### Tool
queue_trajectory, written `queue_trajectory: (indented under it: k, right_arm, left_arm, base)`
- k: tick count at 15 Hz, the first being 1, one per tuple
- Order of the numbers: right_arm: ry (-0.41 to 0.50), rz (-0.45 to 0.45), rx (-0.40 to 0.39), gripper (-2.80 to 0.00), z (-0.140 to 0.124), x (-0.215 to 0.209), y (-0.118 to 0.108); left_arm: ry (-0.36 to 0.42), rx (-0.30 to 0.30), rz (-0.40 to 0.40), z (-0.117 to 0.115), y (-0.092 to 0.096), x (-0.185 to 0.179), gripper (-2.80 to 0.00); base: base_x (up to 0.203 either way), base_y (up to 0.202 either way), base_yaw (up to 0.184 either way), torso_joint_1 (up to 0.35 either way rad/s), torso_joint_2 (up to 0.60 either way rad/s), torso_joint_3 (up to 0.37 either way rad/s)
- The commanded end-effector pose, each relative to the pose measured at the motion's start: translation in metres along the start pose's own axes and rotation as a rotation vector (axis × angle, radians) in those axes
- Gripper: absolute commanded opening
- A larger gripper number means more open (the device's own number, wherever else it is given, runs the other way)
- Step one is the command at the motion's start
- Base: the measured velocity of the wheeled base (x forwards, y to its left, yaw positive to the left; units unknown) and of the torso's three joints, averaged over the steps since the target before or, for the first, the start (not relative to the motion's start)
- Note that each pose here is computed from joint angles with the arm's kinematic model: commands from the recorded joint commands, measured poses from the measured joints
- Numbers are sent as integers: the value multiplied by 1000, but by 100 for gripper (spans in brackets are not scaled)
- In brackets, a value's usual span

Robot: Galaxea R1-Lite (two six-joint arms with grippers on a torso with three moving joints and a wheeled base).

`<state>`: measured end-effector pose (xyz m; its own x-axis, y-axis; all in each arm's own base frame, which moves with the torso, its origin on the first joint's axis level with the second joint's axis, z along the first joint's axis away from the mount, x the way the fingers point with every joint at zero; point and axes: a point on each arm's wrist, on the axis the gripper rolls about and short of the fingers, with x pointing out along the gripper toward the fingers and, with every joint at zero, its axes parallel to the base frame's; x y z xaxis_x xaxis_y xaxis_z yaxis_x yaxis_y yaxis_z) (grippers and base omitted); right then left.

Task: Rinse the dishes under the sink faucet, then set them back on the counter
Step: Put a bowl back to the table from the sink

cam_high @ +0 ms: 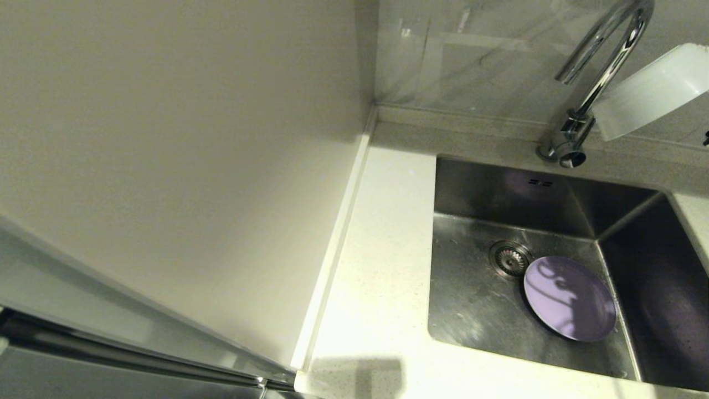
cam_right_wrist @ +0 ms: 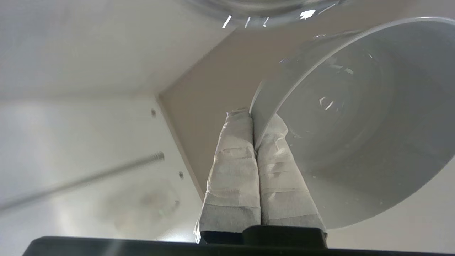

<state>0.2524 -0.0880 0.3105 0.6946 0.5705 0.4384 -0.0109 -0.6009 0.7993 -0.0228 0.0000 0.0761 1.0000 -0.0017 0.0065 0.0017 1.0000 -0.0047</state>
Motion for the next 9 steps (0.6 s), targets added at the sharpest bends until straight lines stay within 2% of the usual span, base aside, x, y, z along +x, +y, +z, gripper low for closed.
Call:
queue_trajectory:
  k: [1, 2, 3, 7, 8, 9]
  right_arm:
    - [-33, -59, 104, -280, 19, -4, -26]
    - [-33, -90, 112, -280, 23, -4, -34]
    - [-21, -86, 92, -280, 21, -2, -30]
    - [84, -15, -119, -280, -12, 12, 20]
    - [89, -18, -160, -280, -12, 13, 22]
    - [94, -62, -202, -280, -6, 12, 17]
  left_arm:
    - [3, 0, 0, -1, 0, 0, -280]
    - [3, 0, 0, -1, 0, 0, -280]
    - [3, 0, 0, -1, 0, 0, -280]
    - [1, 0, 1, 0, 0, 0, -280]
    - [3, 0, 0, -1, 0, 0, -280]
    - [2, 0, 0, -1, 0, 0, -280]
  base:
    - [0, 0, 0, 0, 0, 0]
    - [0, 0, 0, 0, 0, 0]
    - [0, 0, 0, 0, 0, 0]
    - [0, 0, 0, 0, 0, 0]
    - [0, 0, 0, 0, 0, 0]
    - [0, 0, 0, 0, 0, 0]
